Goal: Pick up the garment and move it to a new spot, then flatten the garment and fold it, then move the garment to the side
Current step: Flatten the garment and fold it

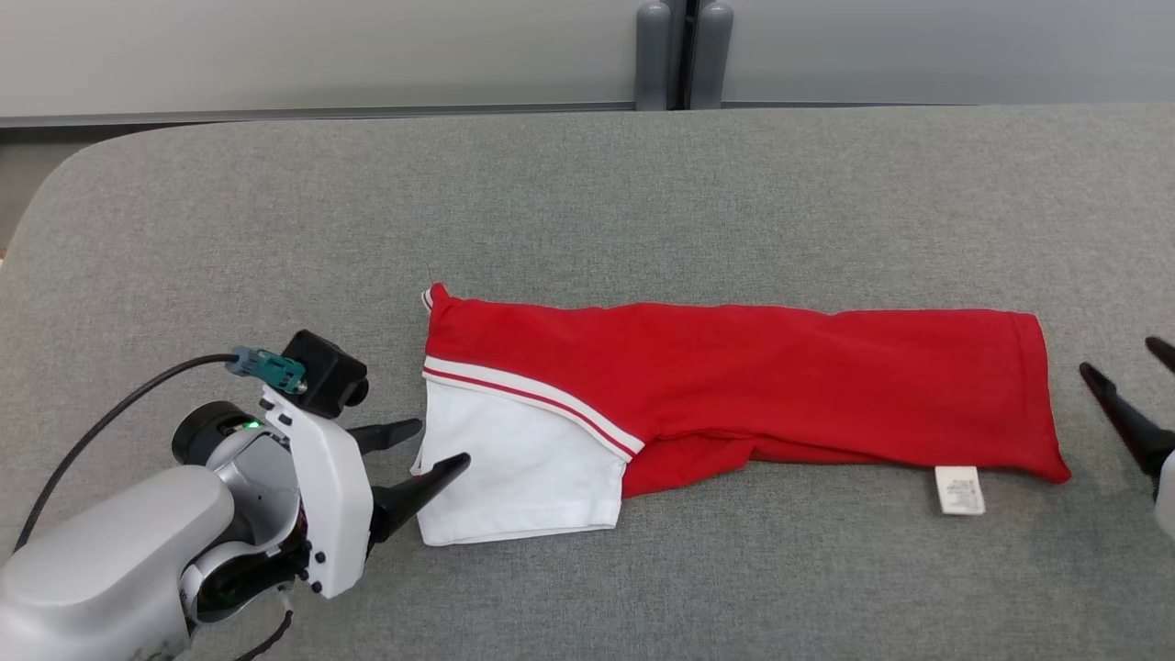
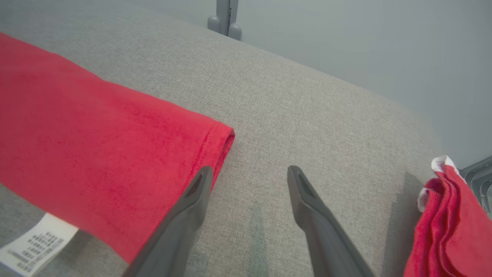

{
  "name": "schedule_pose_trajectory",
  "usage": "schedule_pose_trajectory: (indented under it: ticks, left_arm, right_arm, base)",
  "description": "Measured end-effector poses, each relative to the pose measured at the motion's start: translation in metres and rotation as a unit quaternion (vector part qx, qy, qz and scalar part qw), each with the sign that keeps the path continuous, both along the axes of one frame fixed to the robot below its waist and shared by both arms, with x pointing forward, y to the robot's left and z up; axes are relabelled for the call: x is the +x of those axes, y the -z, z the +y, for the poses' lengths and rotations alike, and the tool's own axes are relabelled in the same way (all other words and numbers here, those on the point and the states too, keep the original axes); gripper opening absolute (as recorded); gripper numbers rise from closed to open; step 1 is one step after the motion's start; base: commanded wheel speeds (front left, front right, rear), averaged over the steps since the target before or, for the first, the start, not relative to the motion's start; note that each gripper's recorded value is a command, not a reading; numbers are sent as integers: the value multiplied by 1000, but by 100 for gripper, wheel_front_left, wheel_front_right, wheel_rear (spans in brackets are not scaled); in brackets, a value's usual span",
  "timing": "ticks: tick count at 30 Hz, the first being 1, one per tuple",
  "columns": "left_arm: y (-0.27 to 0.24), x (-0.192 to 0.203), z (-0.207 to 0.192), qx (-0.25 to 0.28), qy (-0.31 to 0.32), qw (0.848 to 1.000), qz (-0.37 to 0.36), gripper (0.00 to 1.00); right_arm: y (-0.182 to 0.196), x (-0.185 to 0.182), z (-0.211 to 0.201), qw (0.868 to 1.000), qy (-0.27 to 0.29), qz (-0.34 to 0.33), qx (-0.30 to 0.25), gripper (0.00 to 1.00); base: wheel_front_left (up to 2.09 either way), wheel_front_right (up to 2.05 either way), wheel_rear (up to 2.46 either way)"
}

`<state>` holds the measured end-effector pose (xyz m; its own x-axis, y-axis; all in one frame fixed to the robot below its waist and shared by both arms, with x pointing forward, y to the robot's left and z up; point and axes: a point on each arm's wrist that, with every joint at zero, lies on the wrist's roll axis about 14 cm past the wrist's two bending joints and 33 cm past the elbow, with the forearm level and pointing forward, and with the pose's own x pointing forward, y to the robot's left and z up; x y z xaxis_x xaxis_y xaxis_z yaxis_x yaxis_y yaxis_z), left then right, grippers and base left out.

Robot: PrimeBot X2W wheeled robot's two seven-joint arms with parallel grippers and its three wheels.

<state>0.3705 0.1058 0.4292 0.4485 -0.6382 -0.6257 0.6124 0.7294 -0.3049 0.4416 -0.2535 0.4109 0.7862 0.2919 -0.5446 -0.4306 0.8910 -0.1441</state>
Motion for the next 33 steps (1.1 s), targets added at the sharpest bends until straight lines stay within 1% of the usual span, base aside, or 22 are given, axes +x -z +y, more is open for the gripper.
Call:
schedule_pose_trajectory:
  ticks: [3, 5, 8, 11, 13, 15, 16, 19, 20, 21, 24, 25, 28, 31, 32, 33]
  left_arm:
    - [-14, 13, -1, -30, -25, 999, -30, 100]
    - [-29, 31, 8, -44, -58, 994, -76, 100]
    - [-60, 61, 18, -87, -121, 977, -155, 100]
    - [-92, 82, 29, -136, -186, 947, -223, 100]
    - [-104, 90, 39, -156, -223, 930, -247, 100]
    - [-111, 94, 50, -172, -259, 914, -259, 100]
    - [-115, 96, 56, -179, -277, 906, -264, 100]
    - [-145, 104, 78, -213, -338, 864, -307, 100]
    - [-148, 102, 83, -218, -350, 854, -317, 100]
    - [-146, 97, 85, -215, -358, 849, -324, 100]
    - [-136, 82, 90, -202, -377, 836, -343, 100]
    - [-136, 82, 90, -202, -377, 836, -343, 100]
    - [-125, 68, 91, -200, -396, 826, -349, 100]
    - [-104, 51, 93, -185, -412, 824, -343, 100]
    - [-99, 46, 91, -168, -403, 830, -347, 100]
    - [-93, 41, 89, -157, -402, 832, -348, 100]
  right_arm:
    - [-18, 14, -10, 999, 24, -37, 10, 100]
    - [-32, 24, -15, 997, 43, -67, 21, 100]
    - [-52, 38, -10, 991, 62, -110, 53, 100]
    - [-78, 51, 1, 982, 69, -154, 86, 100]
    - [-105, 60, 12, 971, 68, -198, 115, 100]
    - [-120, 60, 16, 960, 77, -230, 141, 100]
    - [-123, 57, 20, 956, 79, -239, 150, 100]
    - [-126, 47, 30, 944, 90, -261, 179, 100]
    - [-126, 43, 34, 940, 93, -267, 189, 100]
    - [-126, 38, 39, 937, 95, -272, 198, 100]
    - [-118, 23, 52, 935, 94, -274, 205, 100]
    - [-118, 23, 52, 935, 94, -274, 205, 100]
    - [-112, 10, 63, 933, 94, -275, 210, 100]
    - [-102, -3, 72, 936, 94, -266, 211, 100]
    - [-98, -7, 74, 936, 97, -262, 212, 100]
    - [-94, -11, 76, 937, 99, -258, 211, 100]
  base:
    - [0, 0, 0]
    - [0, 0, 0]
    - [0, 0, 0]
    - [0, 0, 0]
    - [0, 0, 0]
    - [0, 0, 0]
    - [0, 0, 0]
    - [0, 0, 0]
    - [0, 0, 0]
    - [0, 0, 0]
    - [0, 0, 0]
    - [0, 0, 0]
    - [0, 0, 0]
    - [0, 0, 0]
    - [0, 0, 0]
    - [0, 0, 0]
